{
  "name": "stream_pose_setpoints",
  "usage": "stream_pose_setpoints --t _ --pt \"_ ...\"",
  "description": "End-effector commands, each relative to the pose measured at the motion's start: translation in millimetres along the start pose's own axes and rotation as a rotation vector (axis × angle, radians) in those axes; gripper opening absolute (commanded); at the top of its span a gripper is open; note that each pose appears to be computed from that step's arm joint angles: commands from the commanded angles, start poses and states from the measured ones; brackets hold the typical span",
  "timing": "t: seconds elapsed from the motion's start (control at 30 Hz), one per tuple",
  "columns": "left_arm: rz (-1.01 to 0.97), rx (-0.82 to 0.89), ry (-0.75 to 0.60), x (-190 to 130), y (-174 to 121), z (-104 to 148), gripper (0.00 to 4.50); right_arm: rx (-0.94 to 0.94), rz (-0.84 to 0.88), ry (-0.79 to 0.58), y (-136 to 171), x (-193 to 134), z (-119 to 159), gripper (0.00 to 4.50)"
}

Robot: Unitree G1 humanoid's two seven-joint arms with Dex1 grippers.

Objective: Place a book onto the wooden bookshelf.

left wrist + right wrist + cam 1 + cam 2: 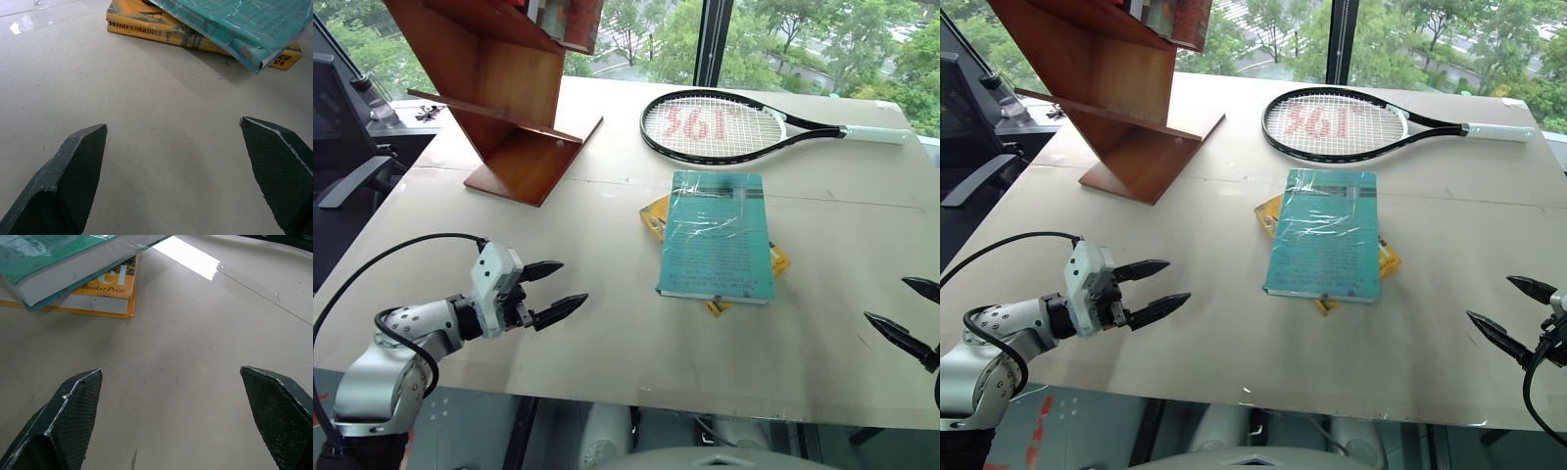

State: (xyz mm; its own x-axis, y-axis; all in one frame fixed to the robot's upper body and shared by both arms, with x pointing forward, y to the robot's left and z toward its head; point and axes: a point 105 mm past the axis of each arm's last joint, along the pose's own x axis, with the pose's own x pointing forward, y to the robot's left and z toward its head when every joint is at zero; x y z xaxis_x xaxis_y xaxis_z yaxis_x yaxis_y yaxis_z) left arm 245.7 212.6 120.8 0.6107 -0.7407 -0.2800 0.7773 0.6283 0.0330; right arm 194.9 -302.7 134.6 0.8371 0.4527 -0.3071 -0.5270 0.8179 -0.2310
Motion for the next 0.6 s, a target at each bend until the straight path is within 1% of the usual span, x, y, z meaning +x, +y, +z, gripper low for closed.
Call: stream_pose_setpoints --t 0.03,0.1,0.13,0.17,0.2,0.3,0.37,0.4,0.43,0.5,0.53,0.6 --pt "0.001 0.056 -0.069 -0.1 3.1 21.1 4.48 -0.056 -0.083 -0.047 -5.1 12.6 23.0 4.50" --pt "-0.054 0.101 -0.135 3.7 -3.0 40.7 4.48 -0.056 -0.100 -0.088 4.3 42.7 49.3 4.50" --pt "-0.080 0.122 -0.157 4.0 -6.8 46.7 4.48 -0.033 -0.081 -0.098 9.3 53.7 56.6 4.50" --pt "-0.100 0.138 -0.172 4.1 -10.6 50.6 4.50 -0.012 -0.105 -0.105 7.3 62.4 60.9 4.24" --pt "-0.119 0.148 -0.182 4.0 -13.9 53.4 4.50 0.019 -0.123 -0.109 6.2 70.5 64.5 3.95" --pt "-0.174 0.196 -0.199 1.2 -25.1 59.2 4.50 0.066 -0.137 -0.099 7.5 98.4 75.1 2.77" --pt "-0.205 0.212 -0.202 -2.1 -31.6 61.3 4.50 0.041 -0.130 -0.057 10.6 122.5 78.1 2.43" --pt "-0.212 0.215 -0.199 -3.2 -33.5 60.9 4.50 0.024 -0.117 -0.025 13.6 133.3 77.4 2.08" --pt "-0.214 0.214 -0.197 -4.0 -34.7 60.7 4.50 0.002 -0.100 -0.001 17.1 141.8 77.1 1.49" --pt "-0.204 0.207 -0.194 -5.4 -35.2 59.1 4.50 -0.009 -0.085 0.031 20.8 156.0 75.8 0.62" --pt "-0.199 0.203 -0.188 -6.1 -35.2 56.9 4.50 -0.033 -0.062 0.055 25.9 163.3 73.4 0.11" --pt "-0.190 0.200 -0.176 -6.8 -35.7 52.8 4.50 -0.067 -0.014 0.075 38.7 178.3 71.6 0.04"
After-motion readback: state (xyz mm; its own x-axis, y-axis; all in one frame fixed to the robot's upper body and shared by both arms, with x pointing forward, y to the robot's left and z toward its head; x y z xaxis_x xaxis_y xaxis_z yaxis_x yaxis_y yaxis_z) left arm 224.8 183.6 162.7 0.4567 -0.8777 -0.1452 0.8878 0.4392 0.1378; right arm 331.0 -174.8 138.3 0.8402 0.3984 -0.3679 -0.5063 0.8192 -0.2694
